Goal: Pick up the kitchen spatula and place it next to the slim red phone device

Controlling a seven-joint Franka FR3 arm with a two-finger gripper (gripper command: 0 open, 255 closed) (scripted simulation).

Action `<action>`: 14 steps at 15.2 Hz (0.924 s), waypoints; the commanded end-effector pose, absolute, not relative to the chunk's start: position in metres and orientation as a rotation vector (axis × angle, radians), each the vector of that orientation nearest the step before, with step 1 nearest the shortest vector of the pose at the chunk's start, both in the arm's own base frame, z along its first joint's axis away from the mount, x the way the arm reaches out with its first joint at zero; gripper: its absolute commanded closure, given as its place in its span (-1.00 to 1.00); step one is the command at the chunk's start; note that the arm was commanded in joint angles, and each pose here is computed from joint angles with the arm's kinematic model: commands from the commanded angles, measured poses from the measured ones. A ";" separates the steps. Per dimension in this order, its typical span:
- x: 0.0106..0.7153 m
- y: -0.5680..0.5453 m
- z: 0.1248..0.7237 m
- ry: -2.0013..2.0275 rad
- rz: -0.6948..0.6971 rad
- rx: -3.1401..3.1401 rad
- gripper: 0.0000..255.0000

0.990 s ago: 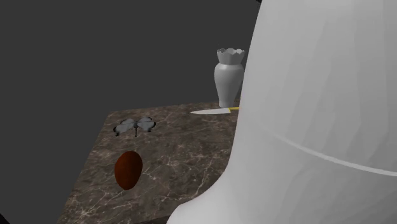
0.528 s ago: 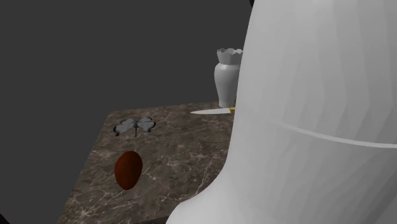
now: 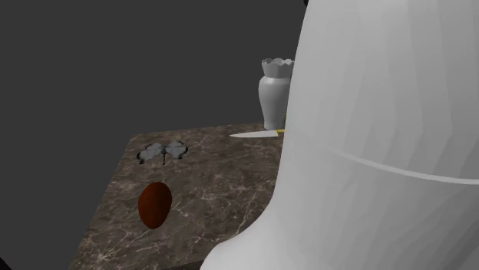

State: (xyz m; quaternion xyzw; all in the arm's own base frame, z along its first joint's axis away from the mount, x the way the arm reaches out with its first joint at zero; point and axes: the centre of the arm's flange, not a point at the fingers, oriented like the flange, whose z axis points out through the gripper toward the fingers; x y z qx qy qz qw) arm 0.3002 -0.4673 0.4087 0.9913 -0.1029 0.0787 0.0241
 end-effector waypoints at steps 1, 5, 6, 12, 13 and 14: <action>0.301 -0.463 0.350 -0.327 0.104 3.116 1.00; 0.301 -0.463 0.350 -0.327 0.104 3.116 1.00; 0.301 -0.463 0.350 -0.327 0.104 3.116 1.00; 0.301 -0.457 0.352 -0.328 0.105 3.115 -1.00; 0.290 -0.466 0.338 -0.328 0.118 3.118 -1.00; 0.301 -0.463 0.350 -0.327 0.104 3.116 -1.00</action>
